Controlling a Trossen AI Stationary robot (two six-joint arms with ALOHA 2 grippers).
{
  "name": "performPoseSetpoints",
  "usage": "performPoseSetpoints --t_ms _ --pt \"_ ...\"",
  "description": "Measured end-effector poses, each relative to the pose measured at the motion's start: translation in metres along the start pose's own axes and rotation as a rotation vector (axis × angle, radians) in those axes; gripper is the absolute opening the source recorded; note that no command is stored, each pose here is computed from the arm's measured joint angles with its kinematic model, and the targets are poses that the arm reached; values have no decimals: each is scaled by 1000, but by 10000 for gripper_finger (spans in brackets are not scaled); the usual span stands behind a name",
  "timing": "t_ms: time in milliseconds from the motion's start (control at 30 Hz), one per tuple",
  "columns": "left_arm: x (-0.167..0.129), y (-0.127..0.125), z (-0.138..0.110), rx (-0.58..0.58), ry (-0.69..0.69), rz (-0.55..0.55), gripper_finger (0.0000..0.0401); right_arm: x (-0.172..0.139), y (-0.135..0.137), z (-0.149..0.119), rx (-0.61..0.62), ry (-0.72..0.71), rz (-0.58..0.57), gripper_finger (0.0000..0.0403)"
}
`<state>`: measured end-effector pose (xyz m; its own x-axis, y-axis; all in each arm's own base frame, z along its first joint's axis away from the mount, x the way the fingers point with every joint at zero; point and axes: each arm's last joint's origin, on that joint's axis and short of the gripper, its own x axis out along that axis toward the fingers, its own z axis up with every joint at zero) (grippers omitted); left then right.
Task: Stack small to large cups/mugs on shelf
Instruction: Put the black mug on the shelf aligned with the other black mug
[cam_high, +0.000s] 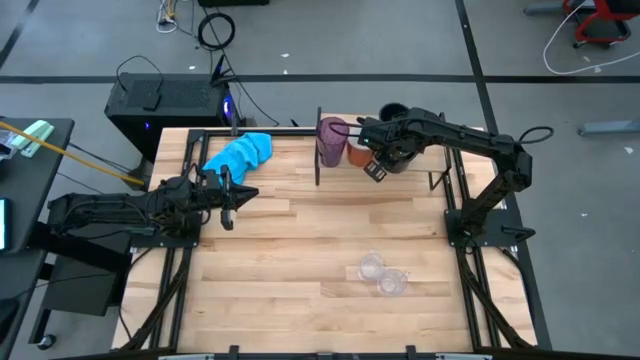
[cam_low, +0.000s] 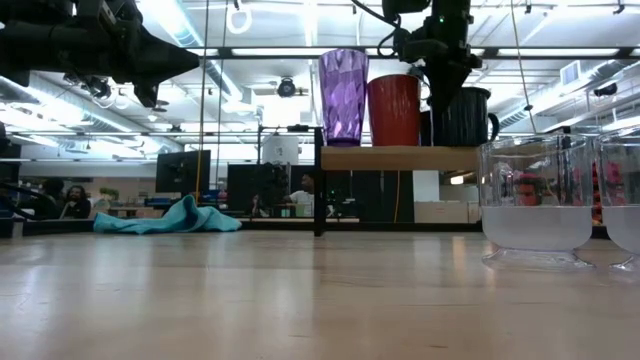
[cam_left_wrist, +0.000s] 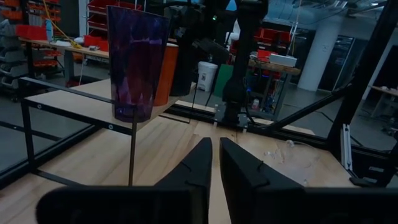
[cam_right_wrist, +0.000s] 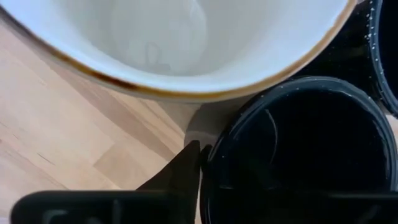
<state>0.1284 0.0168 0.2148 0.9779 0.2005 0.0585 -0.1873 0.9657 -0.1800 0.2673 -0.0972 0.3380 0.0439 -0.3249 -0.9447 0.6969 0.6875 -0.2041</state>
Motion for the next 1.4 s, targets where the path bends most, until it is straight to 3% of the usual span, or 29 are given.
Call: performPoseSetpoints --t_ms 633,1100,1400 --pt "0 0 0 3 0 0 39 -6 -2 1 -74 -26 5 115" --pt "0 0 0 3 -1 0 31 -17 -7 -3 -83 -84 17 172" --pt "0 0 0 4 -1 0 40 -24 -10 -5 -73 -122 32 174"
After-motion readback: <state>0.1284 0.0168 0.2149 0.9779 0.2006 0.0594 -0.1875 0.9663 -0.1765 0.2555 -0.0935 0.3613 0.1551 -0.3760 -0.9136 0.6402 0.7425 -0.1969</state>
